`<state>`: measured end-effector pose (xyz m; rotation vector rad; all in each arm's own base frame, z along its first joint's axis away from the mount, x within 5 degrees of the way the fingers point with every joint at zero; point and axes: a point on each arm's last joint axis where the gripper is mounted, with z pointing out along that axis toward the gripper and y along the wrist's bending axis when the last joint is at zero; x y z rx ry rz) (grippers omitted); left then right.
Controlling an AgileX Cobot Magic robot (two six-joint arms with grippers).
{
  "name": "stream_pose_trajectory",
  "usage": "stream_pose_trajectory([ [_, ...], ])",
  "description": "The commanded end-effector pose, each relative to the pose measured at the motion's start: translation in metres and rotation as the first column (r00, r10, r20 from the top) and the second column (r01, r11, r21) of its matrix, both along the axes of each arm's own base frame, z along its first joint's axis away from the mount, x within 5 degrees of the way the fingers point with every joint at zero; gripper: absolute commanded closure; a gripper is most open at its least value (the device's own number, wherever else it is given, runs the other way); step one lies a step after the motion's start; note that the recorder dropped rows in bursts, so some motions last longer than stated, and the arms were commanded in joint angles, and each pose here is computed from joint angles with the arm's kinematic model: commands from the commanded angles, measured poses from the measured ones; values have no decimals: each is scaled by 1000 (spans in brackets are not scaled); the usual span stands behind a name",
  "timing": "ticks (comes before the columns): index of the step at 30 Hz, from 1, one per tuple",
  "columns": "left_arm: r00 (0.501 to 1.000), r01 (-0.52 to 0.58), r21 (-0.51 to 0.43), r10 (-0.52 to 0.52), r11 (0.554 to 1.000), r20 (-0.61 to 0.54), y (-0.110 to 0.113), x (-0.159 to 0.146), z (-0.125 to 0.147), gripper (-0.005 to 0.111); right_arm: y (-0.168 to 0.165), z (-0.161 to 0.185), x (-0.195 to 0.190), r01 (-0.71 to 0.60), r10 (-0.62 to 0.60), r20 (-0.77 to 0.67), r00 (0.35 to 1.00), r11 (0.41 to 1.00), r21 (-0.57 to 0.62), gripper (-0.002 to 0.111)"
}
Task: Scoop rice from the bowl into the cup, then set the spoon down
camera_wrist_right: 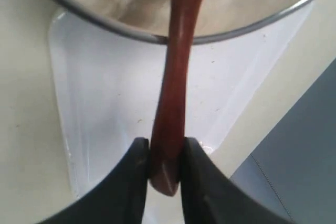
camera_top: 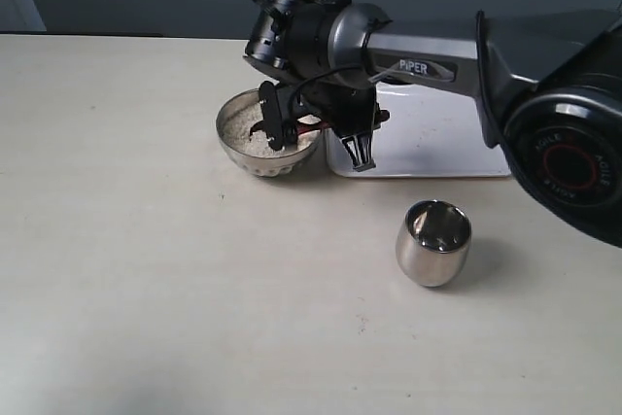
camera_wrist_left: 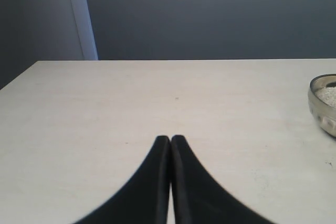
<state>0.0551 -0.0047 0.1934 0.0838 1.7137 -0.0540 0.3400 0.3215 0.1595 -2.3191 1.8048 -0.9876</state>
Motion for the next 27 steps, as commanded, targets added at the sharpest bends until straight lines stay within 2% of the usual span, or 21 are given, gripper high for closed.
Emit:
stream_pose_trajectory([
  [1,1000,7,-3,-7,1000,-1,0,0,-1,106,-6,20,1,23,-24,7,1000,999,37,109],
  [7,1000,7,-3,-7,1000,-1,0,0,-1,106,-16,26,4,107,-99,-72,993,986,130,109],
  [18,1000,7,-3,-7,1000,-1,0,0,-1,106,-22,25,8,146,-125,-129,984,975,166,109],
  [27,1000,7,-3,-7,1000,-1,0,0,-1,106,-25,40,6,167,-139,-138,981,962,218,109],
])
